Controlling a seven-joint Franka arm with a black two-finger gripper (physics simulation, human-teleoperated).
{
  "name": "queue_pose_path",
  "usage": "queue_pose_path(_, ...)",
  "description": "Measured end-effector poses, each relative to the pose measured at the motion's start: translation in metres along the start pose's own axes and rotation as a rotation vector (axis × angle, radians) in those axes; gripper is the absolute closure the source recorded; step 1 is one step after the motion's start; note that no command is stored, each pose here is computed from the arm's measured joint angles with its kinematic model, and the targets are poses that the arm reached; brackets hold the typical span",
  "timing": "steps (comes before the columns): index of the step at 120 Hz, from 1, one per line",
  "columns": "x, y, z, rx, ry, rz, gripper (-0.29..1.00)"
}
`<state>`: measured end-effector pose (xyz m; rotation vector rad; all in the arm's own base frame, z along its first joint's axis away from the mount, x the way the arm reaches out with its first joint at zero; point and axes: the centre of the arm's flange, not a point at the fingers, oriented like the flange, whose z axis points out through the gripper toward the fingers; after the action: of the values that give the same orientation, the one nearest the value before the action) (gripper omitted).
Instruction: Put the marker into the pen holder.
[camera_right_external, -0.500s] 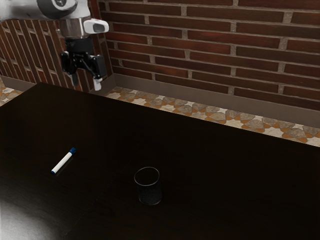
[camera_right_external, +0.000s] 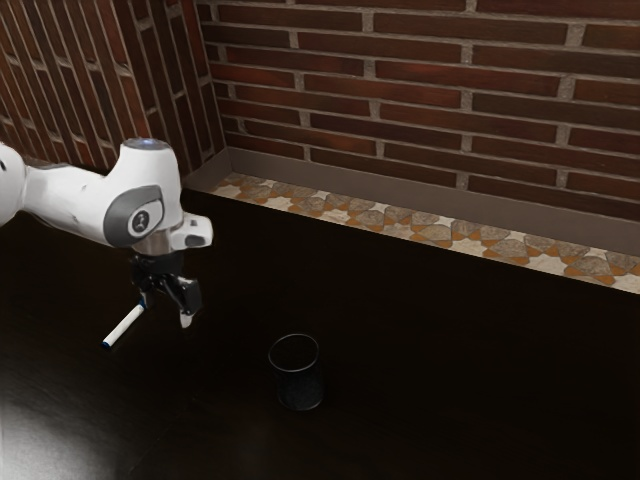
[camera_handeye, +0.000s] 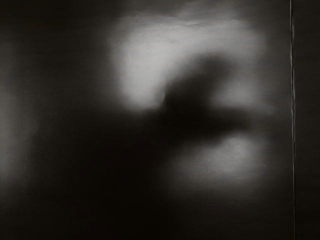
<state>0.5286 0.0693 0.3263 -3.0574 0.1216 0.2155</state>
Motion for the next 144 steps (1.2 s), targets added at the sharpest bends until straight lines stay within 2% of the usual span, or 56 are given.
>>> queue_pose_path(8,0.0,-0.027,-0.01,0.039,0.072,-0.007,0.0)
queue_pose_path(16,-0.002,-0.043,-0.005,0.056,0.097,-0.009,0.0)
queue_pose_path(44,-0.009,-0.051,0.04,0.044,0.078,0.013,0.0)
queue_pose_path(80,-0.011,-0.079,0.055,0.048,0.093,-0.004,0.0)
queue_pose_path(90,-0.007,-0.08,0.065,0.048,0.087,0.002,0.0)
queue_pose_path(112,0.025,-0.098,0.056,0.076,0.131,0.008,0.0)
queue_pose_path(144,0.027,-0.124,0.069,0.044,0.126,-0.027,0.0)
